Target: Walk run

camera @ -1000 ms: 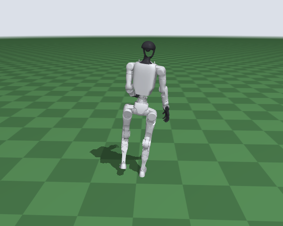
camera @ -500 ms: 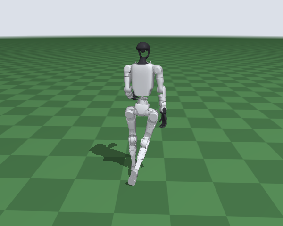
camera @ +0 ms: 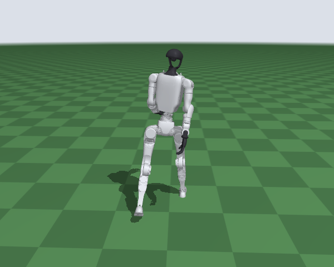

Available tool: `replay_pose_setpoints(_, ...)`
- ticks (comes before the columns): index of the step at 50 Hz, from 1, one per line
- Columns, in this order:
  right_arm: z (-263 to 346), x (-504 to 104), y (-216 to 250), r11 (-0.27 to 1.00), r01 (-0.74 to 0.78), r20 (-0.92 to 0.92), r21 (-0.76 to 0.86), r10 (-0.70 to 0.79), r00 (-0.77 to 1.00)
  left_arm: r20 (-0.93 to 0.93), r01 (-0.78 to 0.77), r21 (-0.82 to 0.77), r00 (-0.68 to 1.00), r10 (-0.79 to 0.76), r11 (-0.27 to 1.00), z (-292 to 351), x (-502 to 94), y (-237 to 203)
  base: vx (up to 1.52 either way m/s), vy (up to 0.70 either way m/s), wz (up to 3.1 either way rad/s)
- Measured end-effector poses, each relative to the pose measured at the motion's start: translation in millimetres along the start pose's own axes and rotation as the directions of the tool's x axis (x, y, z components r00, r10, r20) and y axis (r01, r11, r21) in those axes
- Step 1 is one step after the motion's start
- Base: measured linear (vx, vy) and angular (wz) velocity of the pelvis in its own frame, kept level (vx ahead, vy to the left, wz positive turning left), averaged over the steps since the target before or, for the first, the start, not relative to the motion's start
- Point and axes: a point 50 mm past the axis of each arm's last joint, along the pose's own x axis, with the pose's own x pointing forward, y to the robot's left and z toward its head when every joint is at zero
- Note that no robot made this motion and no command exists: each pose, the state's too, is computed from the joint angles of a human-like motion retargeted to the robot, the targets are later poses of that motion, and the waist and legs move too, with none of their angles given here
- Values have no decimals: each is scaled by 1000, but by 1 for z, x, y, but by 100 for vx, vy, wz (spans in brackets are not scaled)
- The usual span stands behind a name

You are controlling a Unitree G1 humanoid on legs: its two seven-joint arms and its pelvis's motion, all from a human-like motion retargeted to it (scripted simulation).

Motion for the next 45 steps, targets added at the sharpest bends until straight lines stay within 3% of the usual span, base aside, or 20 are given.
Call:
replay_pose_setpoints(7, 84, -15, -48, 987, 159, 212, 20, -160, 964, -37, 39, -1, 999, -39, 999, -8, 0, -10, 73, -54, 9)
replay_pose_setpoints(12, 165, -52, -90, 940, 337, 458, 53, -323, 828, 13, 68, 52, 998, -69, 996, 2, 1, -8, 60, -41, -103)
replay_pose_setpoints(17, 230, -102, -115, 900, 428, 667, 84, -369, 647, 56, 43, 44, 997, -45, 998, 6, -1, -8, 78, -36, -74)
replay_pose_setpoints(23, 262, -140, -132, 867, 476, 772, 147, -401, 493, 71, 29, -21, 997, -27, 999, 4, 2, -14, 73, -21, 6)
replay_pose_setpoints(27, 254, -128, -124, 870, 475, 765, 132, -395, 509, 63, 34, -4, 997, -34, 999, 4, 1, -11, 103, -22, -74)
replay_pose_setpoints(34, 177, -51, -65, 945, 319, 522, -70, -238, 819, 35, -33, 28, 999, 32, 999, 1, -12, 12, 105, -18, -34)
replay_pose_setpoints(41, 77, -10, -11, 994, -28, 216, 109, 4, 976, 73, -70, 41, 995, 67, 997, 18, 10, 16, 83, -15, 47)
replay_pose_setpoints(45, 30, -1, 10, 969, -99, 124, 225, 73, 990, 116, -58, 47, 992, 52, 997, 28, 20, 5, 79, -5, 150)
